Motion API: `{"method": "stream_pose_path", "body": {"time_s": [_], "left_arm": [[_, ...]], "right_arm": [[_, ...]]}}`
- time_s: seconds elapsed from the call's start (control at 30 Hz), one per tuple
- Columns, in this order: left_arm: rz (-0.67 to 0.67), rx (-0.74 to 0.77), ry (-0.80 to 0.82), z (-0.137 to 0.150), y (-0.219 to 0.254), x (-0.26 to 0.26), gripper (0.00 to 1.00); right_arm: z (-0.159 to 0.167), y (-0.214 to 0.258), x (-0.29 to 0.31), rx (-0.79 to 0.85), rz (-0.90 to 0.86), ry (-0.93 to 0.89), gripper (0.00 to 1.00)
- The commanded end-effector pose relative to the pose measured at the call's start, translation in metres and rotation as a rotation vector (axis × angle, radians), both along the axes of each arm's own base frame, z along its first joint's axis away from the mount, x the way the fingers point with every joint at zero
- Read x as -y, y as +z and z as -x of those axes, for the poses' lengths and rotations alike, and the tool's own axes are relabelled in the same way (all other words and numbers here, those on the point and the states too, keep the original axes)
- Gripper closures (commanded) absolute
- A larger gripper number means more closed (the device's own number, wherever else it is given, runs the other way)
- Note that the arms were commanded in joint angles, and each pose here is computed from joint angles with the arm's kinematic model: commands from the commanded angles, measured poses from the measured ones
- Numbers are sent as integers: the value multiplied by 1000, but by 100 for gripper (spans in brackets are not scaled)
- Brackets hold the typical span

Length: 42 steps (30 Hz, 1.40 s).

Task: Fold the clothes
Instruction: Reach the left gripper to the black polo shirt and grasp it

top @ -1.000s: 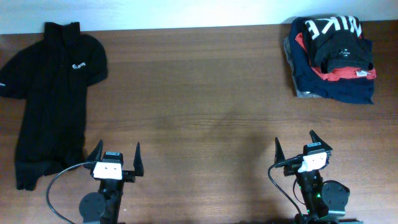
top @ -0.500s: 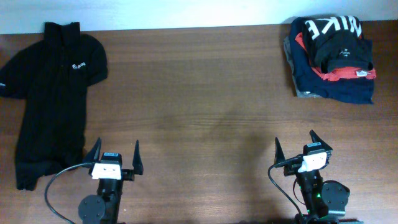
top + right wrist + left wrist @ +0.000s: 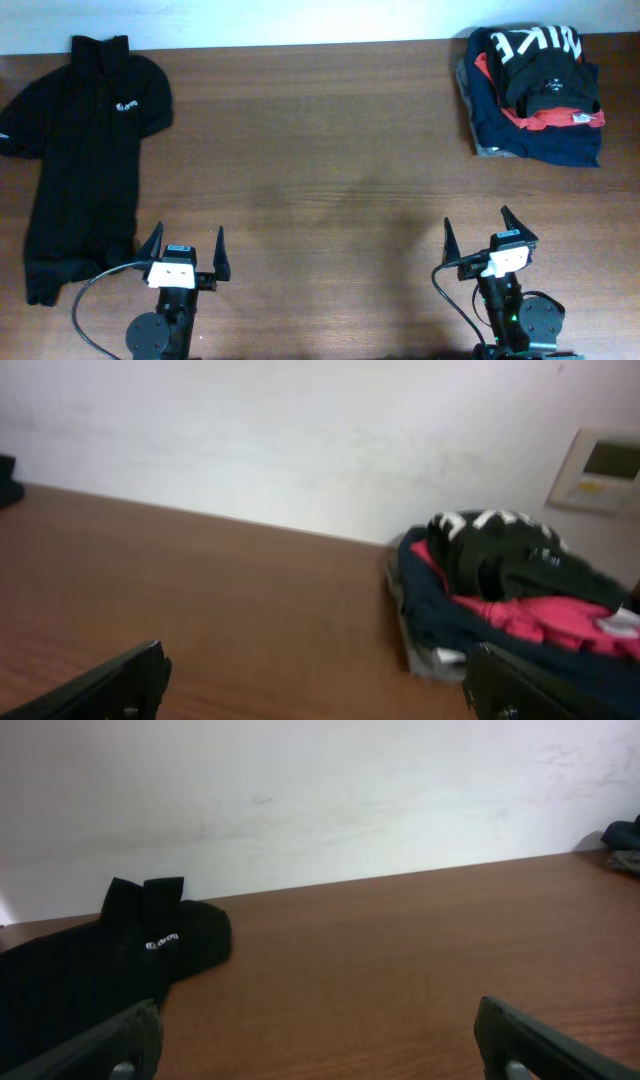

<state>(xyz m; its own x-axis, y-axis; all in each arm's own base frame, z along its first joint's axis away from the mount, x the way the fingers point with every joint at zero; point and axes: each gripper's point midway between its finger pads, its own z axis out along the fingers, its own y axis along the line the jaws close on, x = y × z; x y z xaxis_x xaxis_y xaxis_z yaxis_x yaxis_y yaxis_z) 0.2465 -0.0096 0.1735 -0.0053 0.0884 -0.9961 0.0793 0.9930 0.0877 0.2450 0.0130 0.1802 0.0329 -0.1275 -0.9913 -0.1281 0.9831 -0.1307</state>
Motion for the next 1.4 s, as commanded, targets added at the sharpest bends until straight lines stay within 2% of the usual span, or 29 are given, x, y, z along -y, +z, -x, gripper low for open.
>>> {"method": "stream_pose_path", "body": {"time_s": [0.0,0.2,0.37,0.53,0.63,0.8,0.9,1.03,1.1,1.23,1.27,1.37], "left_arm": [[-12,37,1,0,8,-1,1],[-19,92,7,3,39,-1,1],[-18,8,9,-6,56,-2,1],[-9,-149,8,-33,76,-4,1],[-2,-292,6,-63,91,-5,1],[22,-540,-44,-108,101,0,1],[46,-664,-82,-130,100,5,1],[50,-759,-64,-166,80,-1,1],[40,-820,16,-182,51,-22,1],[117,-960,213,-189,-8,-75,11],[136,-997,280,-189,-26,-94,16],[177,-1065,354,-188,-63,-125,17]], "right_arm": [[1,10,-3,33,-37,19,1],[4,46,-10,42,-76,57,1],[-9,89,-15,-39,-88,100,1],[-45,119,-22,-231,-127,160,1],[-70,129,-29,-386,-170,221,1],[-111,125,-29,-654,-242,238,1],[-128,117,-30,-759,-277,251,1],[-153,101,-38,-820,-322,315,1],[-159,84,-40,-870,-346,331,1],[-166,57,-39,-943,-365,325,1],[-167,51,-39,-962,-372,323,1],[-168,42,-39,-990,-379,321,1]]}}
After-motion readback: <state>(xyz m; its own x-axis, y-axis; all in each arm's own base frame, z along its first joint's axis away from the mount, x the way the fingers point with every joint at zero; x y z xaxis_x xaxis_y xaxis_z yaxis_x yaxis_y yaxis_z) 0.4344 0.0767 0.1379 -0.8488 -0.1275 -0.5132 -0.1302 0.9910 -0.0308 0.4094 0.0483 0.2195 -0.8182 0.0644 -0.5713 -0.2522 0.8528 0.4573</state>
